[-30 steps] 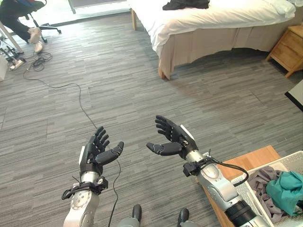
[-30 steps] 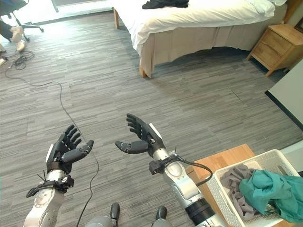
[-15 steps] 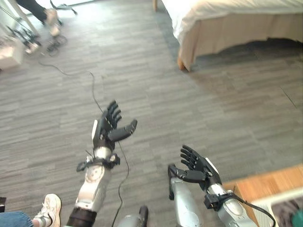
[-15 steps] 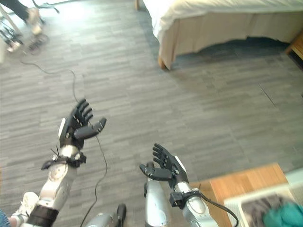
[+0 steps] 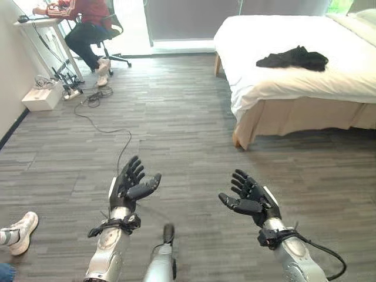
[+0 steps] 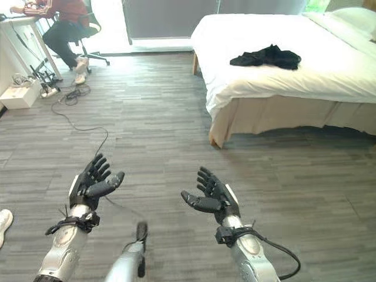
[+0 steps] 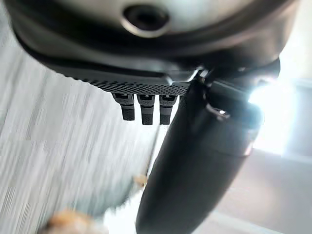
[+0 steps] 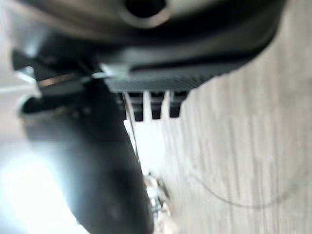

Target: Pick up bed clothes into laundry basket.

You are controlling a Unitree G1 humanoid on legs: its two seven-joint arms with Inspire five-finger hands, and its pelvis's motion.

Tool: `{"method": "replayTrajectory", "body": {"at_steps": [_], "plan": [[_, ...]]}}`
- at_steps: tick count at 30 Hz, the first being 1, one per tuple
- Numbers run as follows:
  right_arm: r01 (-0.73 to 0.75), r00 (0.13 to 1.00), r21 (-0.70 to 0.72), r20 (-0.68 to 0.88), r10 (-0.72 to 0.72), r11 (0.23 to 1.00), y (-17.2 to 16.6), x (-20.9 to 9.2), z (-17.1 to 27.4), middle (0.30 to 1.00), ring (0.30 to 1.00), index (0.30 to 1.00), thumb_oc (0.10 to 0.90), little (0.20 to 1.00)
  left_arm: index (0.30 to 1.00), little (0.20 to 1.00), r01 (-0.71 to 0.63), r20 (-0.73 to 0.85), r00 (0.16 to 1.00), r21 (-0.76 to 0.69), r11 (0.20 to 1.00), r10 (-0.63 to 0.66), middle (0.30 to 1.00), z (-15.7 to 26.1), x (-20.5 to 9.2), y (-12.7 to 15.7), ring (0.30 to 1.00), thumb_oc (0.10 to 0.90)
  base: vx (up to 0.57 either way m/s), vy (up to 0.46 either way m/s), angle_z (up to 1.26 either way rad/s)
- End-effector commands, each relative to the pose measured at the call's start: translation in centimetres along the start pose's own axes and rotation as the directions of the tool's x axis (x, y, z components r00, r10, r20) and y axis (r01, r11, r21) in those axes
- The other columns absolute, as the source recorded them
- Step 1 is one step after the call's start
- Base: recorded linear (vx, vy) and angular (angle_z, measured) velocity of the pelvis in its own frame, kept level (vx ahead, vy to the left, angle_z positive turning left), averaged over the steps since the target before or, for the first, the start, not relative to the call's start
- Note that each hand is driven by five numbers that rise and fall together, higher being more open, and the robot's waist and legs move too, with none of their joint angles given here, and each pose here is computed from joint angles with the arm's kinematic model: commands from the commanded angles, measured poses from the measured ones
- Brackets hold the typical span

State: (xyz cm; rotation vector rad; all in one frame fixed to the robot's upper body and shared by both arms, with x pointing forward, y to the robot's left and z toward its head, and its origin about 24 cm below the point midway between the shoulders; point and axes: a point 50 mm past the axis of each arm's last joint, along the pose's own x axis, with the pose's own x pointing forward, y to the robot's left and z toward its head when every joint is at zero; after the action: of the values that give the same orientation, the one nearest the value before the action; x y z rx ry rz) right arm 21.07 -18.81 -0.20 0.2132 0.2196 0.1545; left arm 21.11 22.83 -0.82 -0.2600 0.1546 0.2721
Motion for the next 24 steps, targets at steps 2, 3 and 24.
{"method": "replayTrajectory", "body": {"at_steps": [2, 3, 24], "plan": [[-0.1, 0.964, -0.005, 0.248, 0.098, 0.995, 2.2, 1.0, 4.6, 0.9, 0.9, 0.9, 0.8, 0.9, 0.9, 0.9, 0.051, 0.351, 0.935, 0.023, 0.998, -0.056, 0.9, 7.7, 0.7, -0.2, 0.9, 0.8, 0.75, 0.243, -1.21], [-0.096, 0.972, 0.004, 0.217, 0.093, 0.995, 2.4, 1.0, 3.8, 0.9, 0.9, 0.9, 0.8, 0.9, 0.9, 0.9, 0.039, 0.344, 0.938, 0.016, 0.999, -0.042, 0.9, 7.6, 0.6, -0.1, 0.9, 0.8, 0.65, 0.234, -0.9], [-0.123, 0.947, -0.001, 0.299, 0.118, 0.992, 2.4, 2.1, 6.6, 0.9, 0.9, 0.9, 0.8, 0.9, 0.9, 0.9, 0.081, 0.218, 0.973, -0.033, 0.996, -0.072, 0.9, 4.6, -0.2, -0.7, 0.9, 0.8, 0.6, 0.081, -0.19]]}}
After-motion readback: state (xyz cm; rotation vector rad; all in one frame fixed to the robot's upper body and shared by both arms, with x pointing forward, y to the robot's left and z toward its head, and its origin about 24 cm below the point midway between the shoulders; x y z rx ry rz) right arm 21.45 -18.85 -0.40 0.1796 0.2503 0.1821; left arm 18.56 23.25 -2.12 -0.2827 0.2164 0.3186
